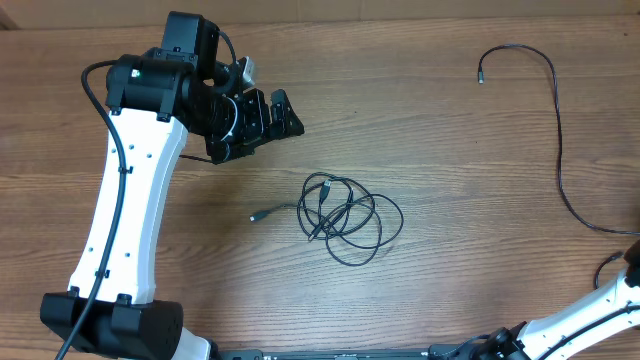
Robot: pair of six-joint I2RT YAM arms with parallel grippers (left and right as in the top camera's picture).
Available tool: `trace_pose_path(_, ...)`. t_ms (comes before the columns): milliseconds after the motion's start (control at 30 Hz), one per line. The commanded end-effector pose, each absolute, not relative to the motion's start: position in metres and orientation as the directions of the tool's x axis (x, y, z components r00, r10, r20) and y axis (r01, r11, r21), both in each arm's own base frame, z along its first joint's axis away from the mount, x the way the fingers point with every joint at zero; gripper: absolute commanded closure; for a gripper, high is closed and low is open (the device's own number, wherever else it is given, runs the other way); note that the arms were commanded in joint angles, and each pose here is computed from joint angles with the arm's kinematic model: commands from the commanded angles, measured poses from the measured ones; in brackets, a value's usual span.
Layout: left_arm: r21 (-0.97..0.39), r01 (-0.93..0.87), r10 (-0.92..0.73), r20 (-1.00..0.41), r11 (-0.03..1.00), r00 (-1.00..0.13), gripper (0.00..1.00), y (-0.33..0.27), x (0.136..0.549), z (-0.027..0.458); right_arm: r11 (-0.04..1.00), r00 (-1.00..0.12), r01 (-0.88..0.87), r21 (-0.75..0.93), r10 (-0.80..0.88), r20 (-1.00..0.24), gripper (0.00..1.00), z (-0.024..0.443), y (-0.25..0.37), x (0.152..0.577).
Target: Untangle cables
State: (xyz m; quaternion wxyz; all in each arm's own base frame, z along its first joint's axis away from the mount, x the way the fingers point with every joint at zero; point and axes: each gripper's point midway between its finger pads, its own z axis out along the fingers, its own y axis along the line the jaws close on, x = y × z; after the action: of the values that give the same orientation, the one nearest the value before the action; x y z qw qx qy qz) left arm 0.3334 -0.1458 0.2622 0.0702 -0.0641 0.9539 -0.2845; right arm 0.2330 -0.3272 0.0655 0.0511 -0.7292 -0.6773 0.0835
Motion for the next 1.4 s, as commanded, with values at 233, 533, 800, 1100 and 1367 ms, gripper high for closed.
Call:
trace_pose_path(233,-0.538,-0.064,-0.156,-0.126,0.84,-0.98,0.0,-0.144,0.335,0.266,-0.083,0.065,0.977,-0.198,0.993,-0.096,0.3,0.05,-0.332,0.227)
trace_pose_path(533,-0.521,-0.068,-0.16,-0.135,0.851,-0.978,0.0,-0.14,0.337,0.264,0.007,-0.009,0.999,-0.043,0.999,-0.052,0.95,0.046,-0.327,0.265)
trace_pose_path(800,-0.519,-0.07,-0.16,-0.131,0.852,-0.978,0.0,-0.14,0.336,0.264,0.342,-0.3,0.918,0.201,0.93,-0.214,0.96,0.114,-0.324,0.367)
trace_pose_path(1100,-0.517,-0.073,-0.16,-0.127,0.853,-0.979,0.0,-0.14,0.335,0.263,0.213,-0.19,0.977,0.006,0.885,-0.425,0.19,0.185,-0.334,0.361)
trace_pose_path(1367,-0.512,-0.071,-0.159,-0.13,0.856,-0.979,0.0,-0.139,0.336,0.263,-0.043,-0.011,0.989,-0.14,0.932,-0.363,0.16,0.165,-0.352,0.284)
